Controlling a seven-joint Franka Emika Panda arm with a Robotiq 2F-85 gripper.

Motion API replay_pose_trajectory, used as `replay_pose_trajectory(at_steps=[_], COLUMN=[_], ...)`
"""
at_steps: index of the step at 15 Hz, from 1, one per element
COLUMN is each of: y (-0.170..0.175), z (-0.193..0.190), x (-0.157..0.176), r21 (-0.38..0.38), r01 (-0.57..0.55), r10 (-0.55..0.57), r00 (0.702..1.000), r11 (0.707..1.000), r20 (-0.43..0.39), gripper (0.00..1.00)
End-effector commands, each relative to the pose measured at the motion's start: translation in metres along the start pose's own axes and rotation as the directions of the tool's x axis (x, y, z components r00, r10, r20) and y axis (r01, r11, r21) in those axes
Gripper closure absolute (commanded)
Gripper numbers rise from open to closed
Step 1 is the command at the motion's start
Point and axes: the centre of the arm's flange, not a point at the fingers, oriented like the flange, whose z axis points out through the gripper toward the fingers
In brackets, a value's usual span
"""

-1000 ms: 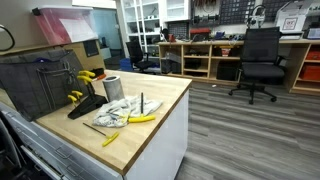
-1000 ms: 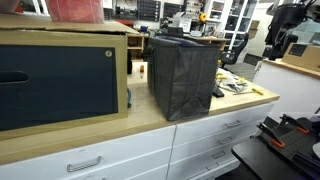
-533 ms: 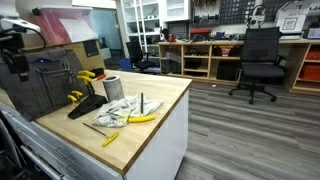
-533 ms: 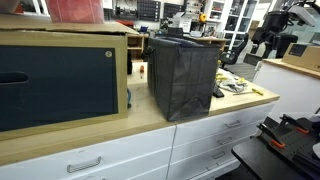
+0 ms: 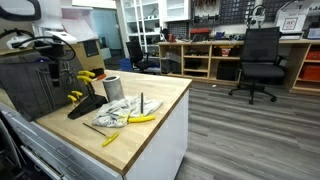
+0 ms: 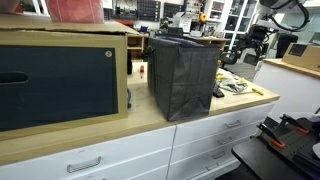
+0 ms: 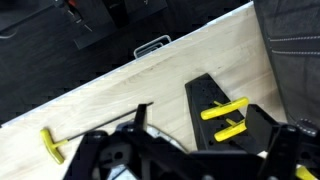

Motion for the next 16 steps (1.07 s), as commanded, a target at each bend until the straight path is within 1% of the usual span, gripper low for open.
replay_pose_trajectory(at_steps=[1,3,5,6,9,12,14,16], y=[0.015,0.033,0.052,0.061,0.084,0.101,0.111,0.121], z=[0.012,0.025,0.04,0.049,0.073,0.096,0.109,0.121], x=[0.03,0.042,0.051,0.056,0.07,0.082,0.088,0.092], r21=[-0.002,-0.001,-0.003,-0.002,0.006,0.014,0.024,0.03], r01=[-0.204,-0.314,-0.419,-0.471,-0.611,-0.719,-0.767,-0.802], r10=[0.204,0.314,0.419,0.471,0.611,0.718,0.766,0.799], r00=[0.979,0.949,0.908,0.882,0.792,0.693,0.637,0.59], r11=[0.979,0.949,0.908,0.882,0.792,0.695,0.641,0.596], r20=[0.021,0.028,0.023,0.019,-0.005,-0.062,-0.091,-0.116], gripper=[0.0,0.0,0.0,0.0,0.0,0.0,0.0,0.0])
